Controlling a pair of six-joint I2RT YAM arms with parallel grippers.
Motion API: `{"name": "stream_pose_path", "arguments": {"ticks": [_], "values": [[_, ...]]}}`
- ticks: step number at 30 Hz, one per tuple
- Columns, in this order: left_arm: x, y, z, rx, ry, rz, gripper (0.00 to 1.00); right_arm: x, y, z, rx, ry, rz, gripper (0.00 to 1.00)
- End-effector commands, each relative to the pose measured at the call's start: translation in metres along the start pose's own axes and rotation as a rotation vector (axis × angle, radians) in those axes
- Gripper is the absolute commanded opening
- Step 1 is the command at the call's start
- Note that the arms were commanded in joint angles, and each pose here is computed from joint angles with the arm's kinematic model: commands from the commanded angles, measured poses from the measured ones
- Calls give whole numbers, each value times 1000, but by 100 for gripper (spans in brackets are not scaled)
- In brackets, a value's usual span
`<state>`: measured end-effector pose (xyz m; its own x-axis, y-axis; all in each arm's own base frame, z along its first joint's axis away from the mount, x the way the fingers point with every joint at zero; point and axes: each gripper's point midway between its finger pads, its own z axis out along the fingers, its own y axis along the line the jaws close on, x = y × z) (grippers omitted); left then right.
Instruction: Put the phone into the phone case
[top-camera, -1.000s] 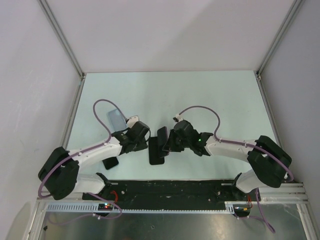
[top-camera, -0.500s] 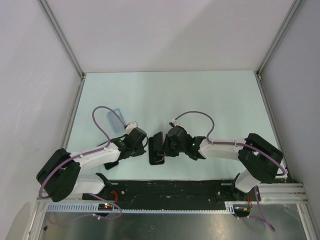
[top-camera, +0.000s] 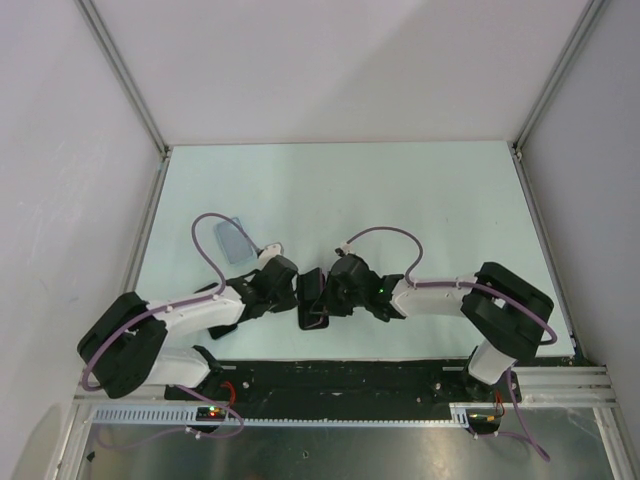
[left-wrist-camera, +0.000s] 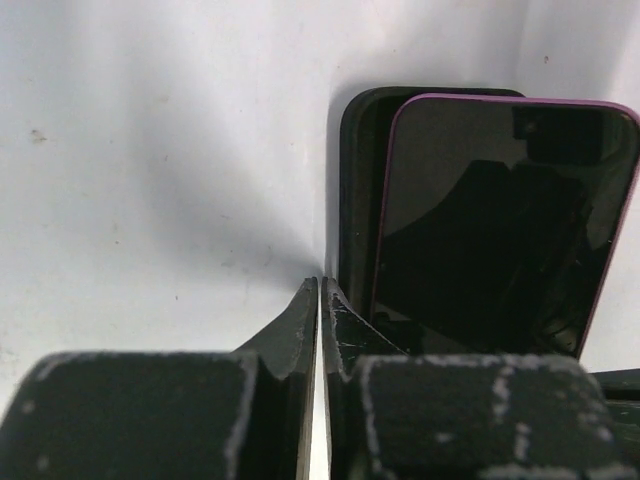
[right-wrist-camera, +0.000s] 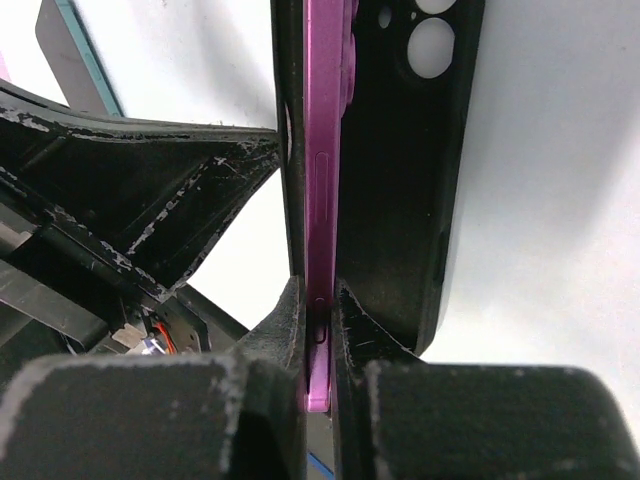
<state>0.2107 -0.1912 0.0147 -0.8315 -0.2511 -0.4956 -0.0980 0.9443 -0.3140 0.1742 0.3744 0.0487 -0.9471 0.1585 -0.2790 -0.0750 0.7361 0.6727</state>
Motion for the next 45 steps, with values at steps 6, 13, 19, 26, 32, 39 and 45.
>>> {"name": "stream_pose_path", "arguments": {"ticks": [6, 13, 19, 26, 32, 39, 45], "values": [[4, -1, 4, 2, 11, 6, 7, 9, 16, 6, -78, 55, -7, 0], [2, -4, 4, 8, 8, 6, 7, 3, 6, 3, -49, 49, -32, 17], [2, -4, 4, 7, 8, 12, 7, -8, 5, -7, -27, 10, -73, 46], [-1, -7, 3, 15, 3, 13, 7, -16, 2, -17, 27, -23, -104, 51], [0, -6, 4, 12, 6, 15, 7, -23, -7, -20, 91, -50, -130, 50], [0, -7, 3, 14, 4, 13, 7, -35, -13, -17, 156, -98, -168, 47], [-1, -9, 3, 19, 5, 14, 7, -44, -11, -11, 186, -117, -202, 38]]}}
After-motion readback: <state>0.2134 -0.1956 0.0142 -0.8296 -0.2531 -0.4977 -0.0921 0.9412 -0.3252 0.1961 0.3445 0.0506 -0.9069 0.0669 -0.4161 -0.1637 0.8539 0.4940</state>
